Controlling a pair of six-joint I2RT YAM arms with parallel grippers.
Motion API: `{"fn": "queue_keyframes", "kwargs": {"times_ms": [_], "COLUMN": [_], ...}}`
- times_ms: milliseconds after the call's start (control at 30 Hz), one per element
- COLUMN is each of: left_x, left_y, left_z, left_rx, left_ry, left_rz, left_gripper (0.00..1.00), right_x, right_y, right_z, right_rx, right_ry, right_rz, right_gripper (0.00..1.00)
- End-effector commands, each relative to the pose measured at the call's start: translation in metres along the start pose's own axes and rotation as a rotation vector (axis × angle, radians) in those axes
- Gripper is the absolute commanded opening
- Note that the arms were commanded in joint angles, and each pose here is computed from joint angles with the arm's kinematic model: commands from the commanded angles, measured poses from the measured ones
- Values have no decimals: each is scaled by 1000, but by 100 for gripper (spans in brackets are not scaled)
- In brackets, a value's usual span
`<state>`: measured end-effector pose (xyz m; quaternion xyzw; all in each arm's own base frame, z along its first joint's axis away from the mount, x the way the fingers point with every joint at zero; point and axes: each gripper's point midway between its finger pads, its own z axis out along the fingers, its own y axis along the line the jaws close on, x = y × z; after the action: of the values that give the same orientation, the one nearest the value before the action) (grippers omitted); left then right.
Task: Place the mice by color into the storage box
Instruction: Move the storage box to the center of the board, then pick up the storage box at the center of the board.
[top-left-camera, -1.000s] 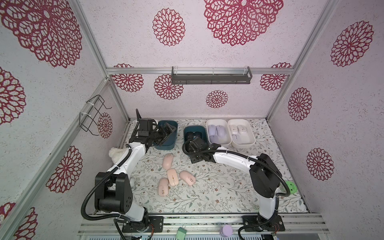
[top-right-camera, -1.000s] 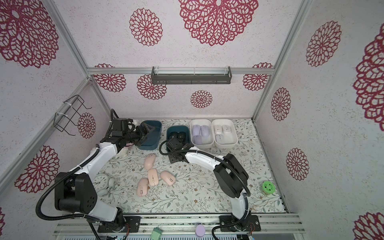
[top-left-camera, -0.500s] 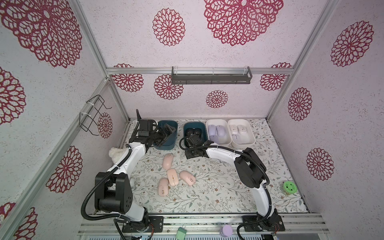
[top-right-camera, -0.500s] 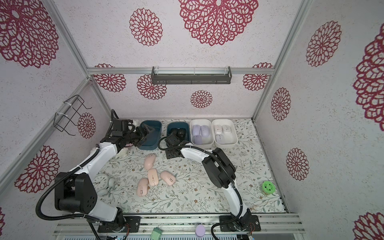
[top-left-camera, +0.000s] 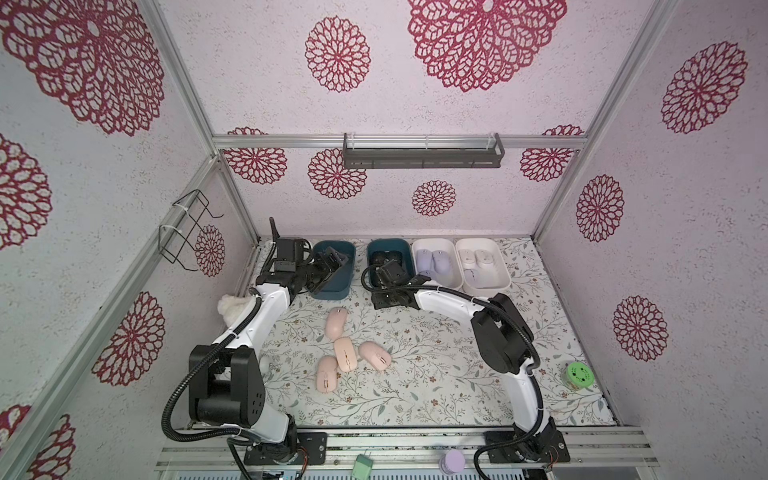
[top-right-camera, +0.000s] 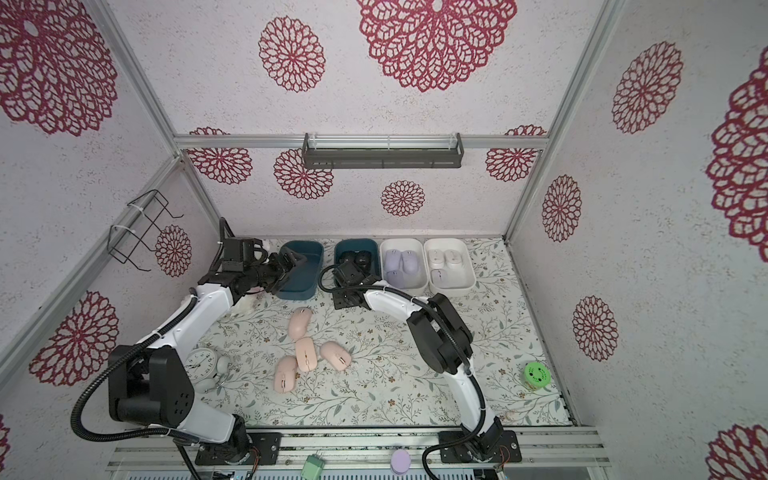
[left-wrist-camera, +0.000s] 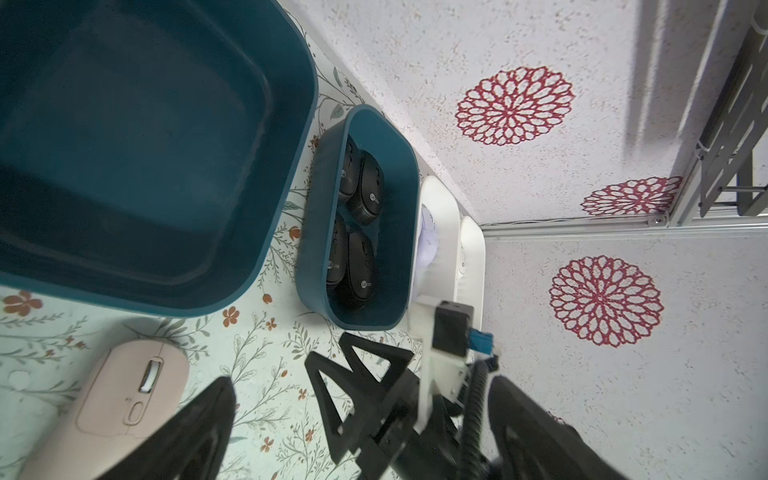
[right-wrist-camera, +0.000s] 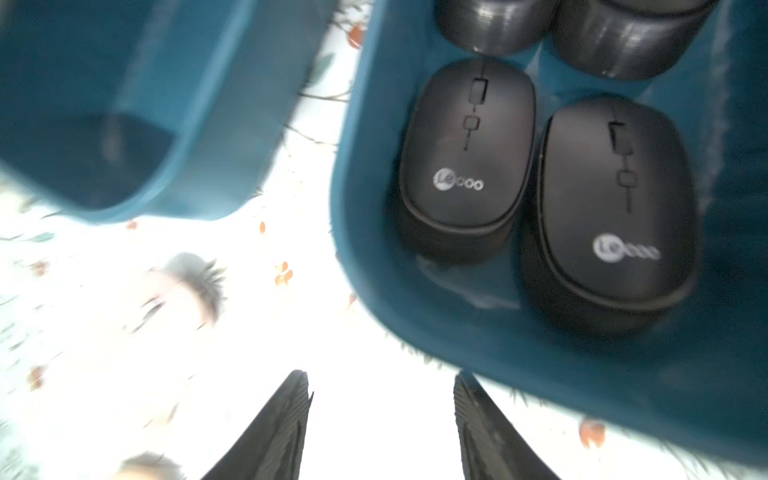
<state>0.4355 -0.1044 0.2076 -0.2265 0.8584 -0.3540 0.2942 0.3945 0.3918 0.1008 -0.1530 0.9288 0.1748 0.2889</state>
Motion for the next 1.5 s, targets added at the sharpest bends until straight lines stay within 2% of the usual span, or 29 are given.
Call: {"fn": "queue_keyframes", "kwargs": {"times_ms": [0, 100, 200, 300, 500, 667, 767, 900, 1000, 1100, 1200, 1333, 1467], "left_x": [-12, -11, -7, -4, 3, 18, 19, 22, 22, 19, 14, 12, 17], "left_y": [9, 19, 25, 27, 45, 74, 83, 87, 90, 86, 79, 78, 72], "left_z": [-4, 6, 17, 28, 59, 85, 98, 114, 121, 121, 118, 116, 118], "left_rx": [-72, -112, -162, -237, -400, -589, -661, -663, -671, -671, -662, -660, -631], "left_ry": [-39, -17, 31, 52, 138, 210, 235, 261, 272, 264, 240, 240, 253], "left_rz": [43, 69, 112, 201, 298, 421, 462, 475, 489, 509, 542, 564, 587], "left_gripper": [98, 89, 79, 75, 54, 51, 45, 40, 29, 24, 13, 5, 0], "right_x": [-39, -27, -4, 18, 50, 65, 68, 72, 75, 78, 79, 75, 72], "right_y": [26, 12, -21, -52, -89, -102, -106, -111, -113, -115, -114, -113, -112], "right_z": [-89, -127, -148, -164, -186, -194, -196, -200, -203, -205, -206, -208, -209], "right_rx": [-51, -4, 90, 151, 144, 123, 122, 128, 130, 126, 114, 111, 111], "right_ry": [-155, -207, -221, -226, -261, -285, -283, -289, -289, -298, -304, -321, -321], "right_rz": [-36, -48, -51, -28, 56, 86, 86, 78, 76, 82, 79, 77, 72], "right_gripper": [58, 58, 59, 59, 59, 60, 60, 60, 60, 60, 59, 59, 59]}}
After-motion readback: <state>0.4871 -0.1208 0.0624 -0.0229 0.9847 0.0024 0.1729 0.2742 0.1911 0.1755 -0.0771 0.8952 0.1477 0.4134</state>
